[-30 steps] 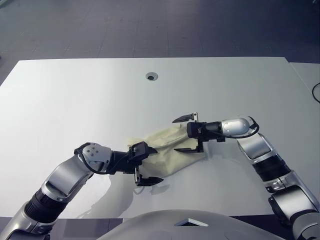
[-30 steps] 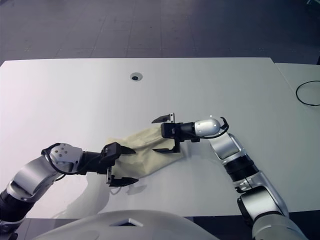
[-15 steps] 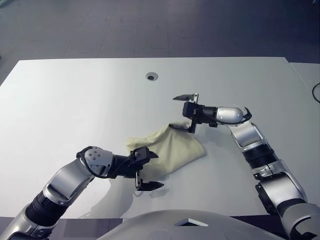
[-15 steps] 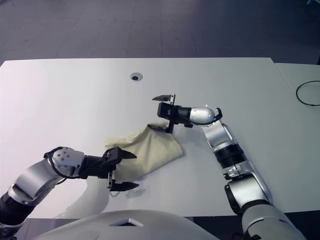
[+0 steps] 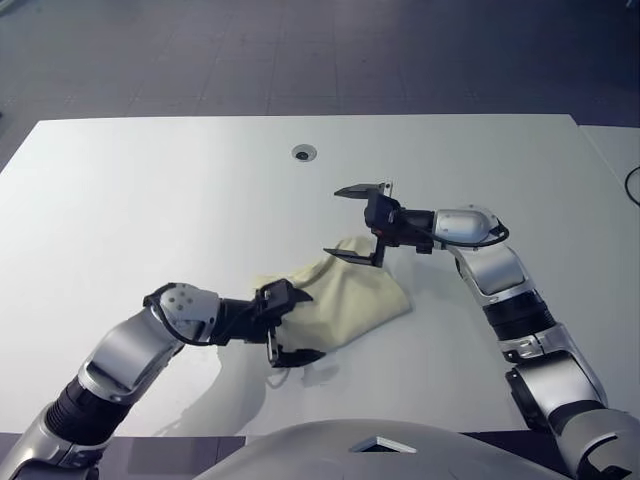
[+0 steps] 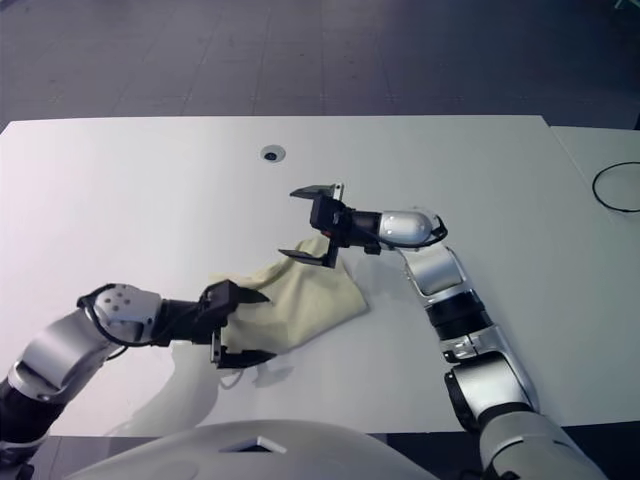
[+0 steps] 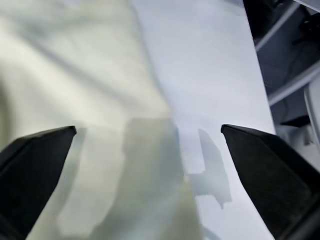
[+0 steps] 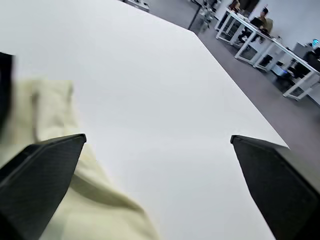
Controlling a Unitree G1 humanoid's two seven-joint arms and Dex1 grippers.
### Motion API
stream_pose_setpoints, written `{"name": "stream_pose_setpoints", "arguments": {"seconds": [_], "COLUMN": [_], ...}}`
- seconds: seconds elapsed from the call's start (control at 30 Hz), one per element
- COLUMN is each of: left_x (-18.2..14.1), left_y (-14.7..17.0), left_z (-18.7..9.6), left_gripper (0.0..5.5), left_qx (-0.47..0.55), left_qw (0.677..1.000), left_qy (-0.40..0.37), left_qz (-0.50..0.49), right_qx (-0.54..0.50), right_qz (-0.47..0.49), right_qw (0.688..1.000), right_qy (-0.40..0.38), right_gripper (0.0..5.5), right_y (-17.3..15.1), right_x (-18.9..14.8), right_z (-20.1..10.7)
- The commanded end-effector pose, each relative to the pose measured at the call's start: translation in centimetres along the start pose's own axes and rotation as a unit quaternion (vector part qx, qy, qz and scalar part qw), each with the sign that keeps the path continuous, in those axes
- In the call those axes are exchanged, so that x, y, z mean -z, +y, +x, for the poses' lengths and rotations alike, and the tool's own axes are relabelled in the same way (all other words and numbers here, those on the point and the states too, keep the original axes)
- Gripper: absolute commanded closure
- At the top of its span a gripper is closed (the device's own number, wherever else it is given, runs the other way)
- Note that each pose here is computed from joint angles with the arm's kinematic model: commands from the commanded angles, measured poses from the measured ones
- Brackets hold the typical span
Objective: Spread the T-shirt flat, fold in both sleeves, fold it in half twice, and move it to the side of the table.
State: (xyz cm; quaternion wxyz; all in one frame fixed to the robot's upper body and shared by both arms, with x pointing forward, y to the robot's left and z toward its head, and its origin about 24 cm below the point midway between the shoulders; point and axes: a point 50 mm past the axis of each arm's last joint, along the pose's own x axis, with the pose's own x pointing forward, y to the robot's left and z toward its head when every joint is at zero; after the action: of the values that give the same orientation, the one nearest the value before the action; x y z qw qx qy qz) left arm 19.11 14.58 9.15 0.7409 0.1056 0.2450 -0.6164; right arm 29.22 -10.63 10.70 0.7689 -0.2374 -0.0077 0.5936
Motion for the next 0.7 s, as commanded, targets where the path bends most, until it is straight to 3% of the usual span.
{"name": "stream_pose_setpoints", "arguments": {"seconds": [0.03,0.5,0.7], "left_x": [-1.7,-0.1,0.7], "left_y": [0.6,0.8,3.4], "left_z": [-0.8,0.0,0.5], "left_gripper": [0.10,0.10,0.10], "left_qx": [-0.003,0.001,-0.103], "left_qw": [1.000,0.998,0.989], "left_qy": [-0.014,0.043,0.078], "left_qz": [0.020,0.040,0.071], "right_qx": [-0.013,-0.021,-0.026], "right_qz": [0.001,-0.014,-0.017], "right_qw": [1.000,0.997,0.996], "right_qy": [0.023,0.079,0.082], "right_gripper": [0.11,0.11,0.11], "right_y": [1.3,3.0,3.2], "right_x": [1.4,4.5,4.6], "right_z": [0.0,0.2,0.2]}}
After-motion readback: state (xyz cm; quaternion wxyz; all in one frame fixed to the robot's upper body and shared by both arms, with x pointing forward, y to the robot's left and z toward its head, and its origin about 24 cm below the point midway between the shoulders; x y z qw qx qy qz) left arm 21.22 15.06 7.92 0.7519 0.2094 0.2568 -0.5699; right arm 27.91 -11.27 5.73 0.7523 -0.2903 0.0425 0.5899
